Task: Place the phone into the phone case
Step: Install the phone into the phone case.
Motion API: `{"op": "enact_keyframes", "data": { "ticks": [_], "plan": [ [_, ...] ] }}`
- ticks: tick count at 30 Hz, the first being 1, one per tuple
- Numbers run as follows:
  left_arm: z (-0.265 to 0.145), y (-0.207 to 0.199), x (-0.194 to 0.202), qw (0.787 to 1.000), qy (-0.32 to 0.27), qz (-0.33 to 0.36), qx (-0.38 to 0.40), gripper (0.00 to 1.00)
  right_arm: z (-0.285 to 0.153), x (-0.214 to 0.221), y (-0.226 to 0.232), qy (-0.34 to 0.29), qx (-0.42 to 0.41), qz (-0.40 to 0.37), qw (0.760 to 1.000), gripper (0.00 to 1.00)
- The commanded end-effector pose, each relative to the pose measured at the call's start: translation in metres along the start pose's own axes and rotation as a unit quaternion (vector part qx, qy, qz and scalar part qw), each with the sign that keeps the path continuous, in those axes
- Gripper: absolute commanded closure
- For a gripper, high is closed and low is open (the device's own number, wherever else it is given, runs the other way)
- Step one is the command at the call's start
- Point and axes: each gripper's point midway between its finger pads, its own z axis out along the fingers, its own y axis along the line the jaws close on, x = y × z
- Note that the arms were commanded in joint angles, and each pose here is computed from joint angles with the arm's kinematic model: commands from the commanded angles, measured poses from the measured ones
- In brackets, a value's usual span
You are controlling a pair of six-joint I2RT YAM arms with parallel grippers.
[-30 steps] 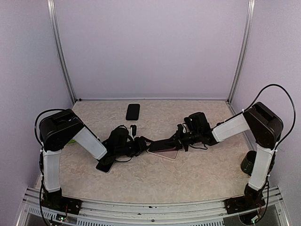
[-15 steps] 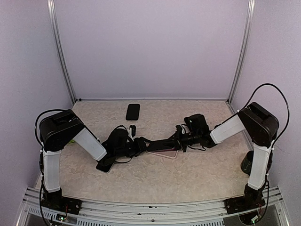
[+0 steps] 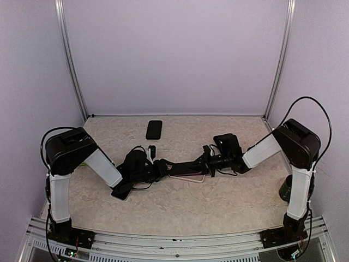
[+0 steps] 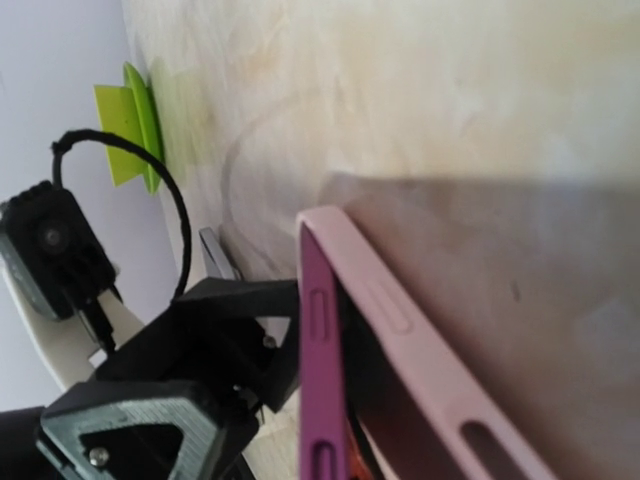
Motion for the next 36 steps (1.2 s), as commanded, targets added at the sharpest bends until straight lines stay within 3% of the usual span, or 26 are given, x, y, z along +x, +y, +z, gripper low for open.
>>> {"op": "enact_keyframes", "data": {
  "ticks": [1, 27, 36],
  "plan": [
    [-0.008, -0.012, 0.009, 0.999, 0.027, -0.005, 0.030, 0.44, 0.012, 0.028, -0.021, 0.041, 0.017, 0.008, 0.999, 1.00],
    [-0.019, 0.008, -0.001, 0.999, 0.034, -0.015, 0.013, 0.44, -0.005, 0.032, 0.014, 0.043, -0.059, -0.080, 0.994, 1.00],
    [-0.014, 0.003, 0.007, 0.998, 0.063, -0.014, 0.021, 0.44, -0.010, 0.032, 0.032, 0.037, -0.082, -0.113, 0.990, 1.00]
  ]
}}
